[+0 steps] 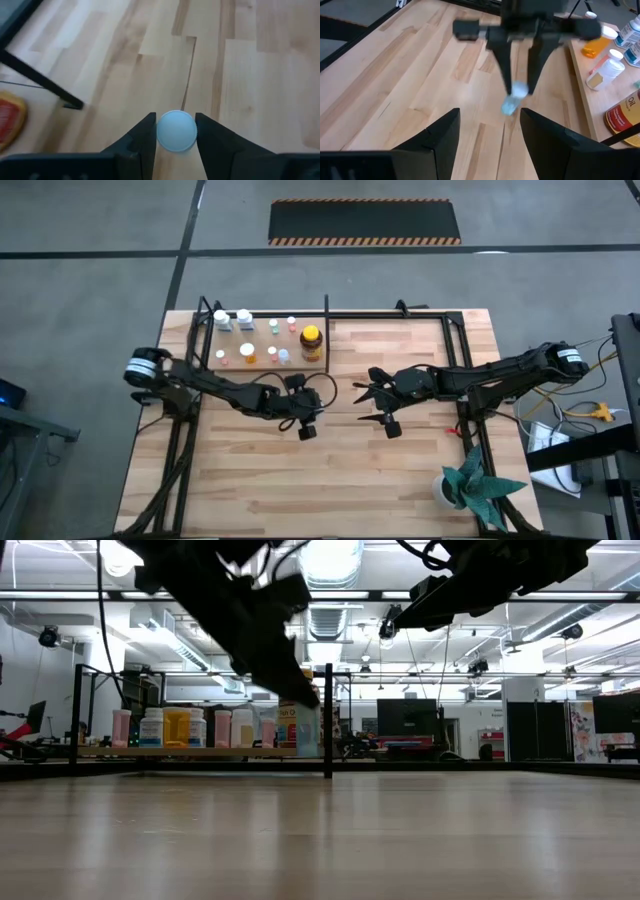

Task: Pick and place medicine bottles onto shelf by color
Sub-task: Put the blue pill bottle on the shelf

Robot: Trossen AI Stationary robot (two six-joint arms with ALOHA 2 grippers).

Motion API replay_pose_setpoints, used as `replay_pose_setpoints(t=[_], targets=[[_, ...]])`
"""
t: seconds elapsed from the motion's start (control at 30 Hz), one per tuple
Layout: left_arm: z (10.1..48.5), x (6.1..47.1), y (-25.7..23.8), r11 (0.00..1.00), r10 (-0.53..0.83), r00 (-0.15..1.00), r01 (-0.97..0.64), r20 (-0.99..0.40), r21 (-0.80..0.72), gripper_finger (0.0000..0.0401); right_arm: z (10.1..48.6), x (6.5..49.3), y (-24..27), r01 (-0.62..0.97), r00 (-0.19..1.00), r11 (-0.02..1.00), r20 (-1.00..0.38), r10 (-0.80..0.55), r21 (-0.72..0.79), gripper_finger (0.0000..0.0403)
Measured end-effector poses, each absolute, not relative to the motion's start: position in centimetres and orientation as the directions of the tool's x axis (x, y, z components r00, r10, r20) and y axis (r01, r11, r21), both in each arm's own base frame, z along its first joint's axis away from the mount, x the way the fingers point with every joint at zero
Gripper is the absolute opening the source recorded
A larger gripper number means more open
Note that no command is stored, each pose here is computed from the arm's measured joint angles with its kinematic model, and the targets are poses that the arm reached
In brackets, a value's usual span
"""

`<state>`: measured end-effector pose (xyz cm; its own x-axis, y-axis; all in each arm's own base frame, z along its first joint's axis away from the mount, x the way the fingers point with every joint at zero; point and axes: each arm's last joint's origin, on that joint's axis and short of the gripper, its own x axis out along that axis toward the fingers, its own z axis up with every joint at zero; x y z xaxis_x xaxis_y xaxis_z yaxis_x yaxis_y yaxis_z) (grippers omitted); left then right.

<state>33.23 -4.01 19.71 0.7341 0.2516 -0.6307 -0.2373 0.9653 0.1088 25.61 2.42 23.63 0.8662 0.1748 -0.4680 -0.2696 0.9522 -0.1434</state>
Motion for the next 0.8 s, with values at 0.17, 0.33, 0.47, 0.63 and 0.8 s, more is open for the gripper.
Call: replay_pose_setpoints(t=[0.17,0.33,0.47,0.63,0.8], targets=[[23.3,30.9,-3.5,0.954,0.295,0.729,-0.263,-0.617,0.145,0.0105,23.6,25.6,2.4,-0.270,0.866,0.952,-0.469,0.175,-0.143,0.0198],[27.0,27.5,-2.6,0.911,0.412,0.723,-0.345,-0.555,0.227,0.0105,23.6,25.6,2.4,-0.270,0.864,0.952,-0.473,0.175,-0.141,0.0199],[29.8,24.8,-1.0,0.848,0.529,0.706,-0.451,-0.470,0.277,0.0105,23.6,25.6,2.4,-0.270,0.866,0.952,-0.469,0.175,-0.142,0.0199],[31.8,22.3,2.0,0.780,0.623,0.667,-0.569,-0.408,0.260,0.0105,23.6,25.6,2.4,-0.269,0.868,0.952,-0.465,0.175,-0.143,0.0199],[31.6,20.7,5.3,0.677,0.718,0.551,-0.695,-0.425,0.243,0.0105,23.6,25.6,2.4,-0.269,0.867,0.952,-0.466,0.175,-0.143,0.0198]])
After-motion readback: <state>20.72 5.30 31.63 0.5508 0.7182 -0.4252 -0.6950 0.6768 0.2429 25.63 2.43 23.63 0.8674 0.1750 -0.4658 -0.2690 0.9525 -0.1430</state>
